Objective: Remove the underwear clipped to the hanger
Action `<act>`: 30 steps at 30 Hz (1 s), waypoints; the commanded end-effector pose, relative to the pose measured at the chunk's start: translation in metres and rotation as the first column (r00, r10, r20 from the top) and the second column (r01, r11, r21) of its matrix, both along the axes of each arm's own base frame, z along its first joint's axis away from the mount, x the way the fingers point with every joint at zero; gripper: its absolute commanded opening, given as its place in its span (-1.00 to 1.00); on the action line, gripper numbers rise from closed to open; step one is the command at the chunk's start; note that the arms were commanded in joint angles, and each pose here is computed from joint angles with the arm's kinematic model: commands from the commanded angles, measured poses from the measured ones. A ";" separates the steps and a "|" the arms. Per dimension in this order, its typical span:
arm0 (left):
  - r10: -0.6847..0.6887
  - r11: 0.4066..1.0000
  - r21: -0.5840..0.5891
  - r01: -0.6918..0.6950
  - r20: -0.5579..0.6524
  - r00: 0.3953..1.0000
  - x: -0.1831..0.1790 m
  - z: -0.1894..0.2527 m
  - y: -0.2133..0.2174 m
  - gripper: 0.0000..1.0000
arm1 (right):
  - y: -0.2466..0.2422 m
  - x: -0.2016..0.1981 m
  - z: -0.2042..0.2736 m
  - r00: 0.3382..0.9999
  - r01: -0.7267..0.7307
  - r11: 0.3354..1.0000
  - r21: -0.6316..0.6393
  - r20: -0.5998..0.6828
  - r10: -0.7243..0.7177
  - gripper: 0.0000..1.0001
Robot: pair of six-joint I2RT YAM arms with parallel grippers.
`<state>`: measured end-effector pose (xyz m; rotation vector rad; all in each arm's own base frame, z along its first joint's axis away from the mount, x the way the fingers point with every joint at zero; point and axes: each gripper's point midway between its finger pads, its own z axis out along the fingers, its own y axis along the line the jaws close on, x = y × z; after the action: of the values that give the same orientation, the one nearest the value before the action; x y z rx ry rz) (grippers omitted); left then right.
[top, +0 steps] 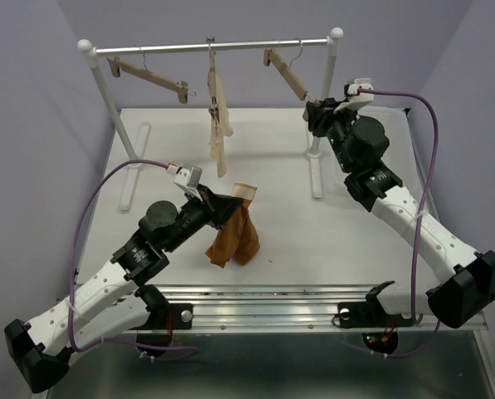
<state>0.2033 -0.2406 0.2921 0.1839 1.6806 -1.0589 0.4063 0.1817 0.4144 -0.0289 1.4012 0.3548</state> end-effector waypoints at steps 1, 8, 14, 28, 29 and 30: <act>0.009 0.997 -0.079 -0.004 0.067 0.998 -0.001 0.037 0.003 -1.00 | -0.010 -0.015 0.033 0.997 -0.004 0.996 0.089 0.080 -0.003 -0.48; -0.004 0.993 -0.117 0.013 0.069 0.998 -0.004 0.045 0.001 -1.00 | -0.002 -0.051 0.027 0.990 -0.138 0.988 0.065 0.021 0.137 1.00; -0.045 0.988 -0.141 0.054 0.062 0.997 -0.008 0.045 -0.006 -1.00 | 0.009 -0.122 0.003 0.926 -0.360 0.925 0.117 -0.076 0.370 1.00; -0.294 0.936 -0.156 0.317 0.151 0.944 -0.035 0.058 -0.042 -1.00 | 0.102 -0.206 -0.094 0.402 -0.835 0.433 0.339 -0.162 0.901 1.00; -0.308 0.931 -0.158 0.330 0.148 0.940 -0.037 0.058 -0.044 -1.00 | 0.104 -0.206 -0.088 0.393 -0.845 0.412 0.340 -0.128 0.911 1.00; -0.312 0.931 -0.155 0.332 0.139 0.940 -0.035 0.055 -0.047 -1.00 | 0.109 -0.209 -0.090 0.367 -0.853 0.387 0.349 -0.126 0.922 1.00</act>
<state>0.1787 -0.2811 0.3106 0.3503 1.6126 -1.3272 0.2220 0.2757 0.2662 -0.4790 1.7984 1.3706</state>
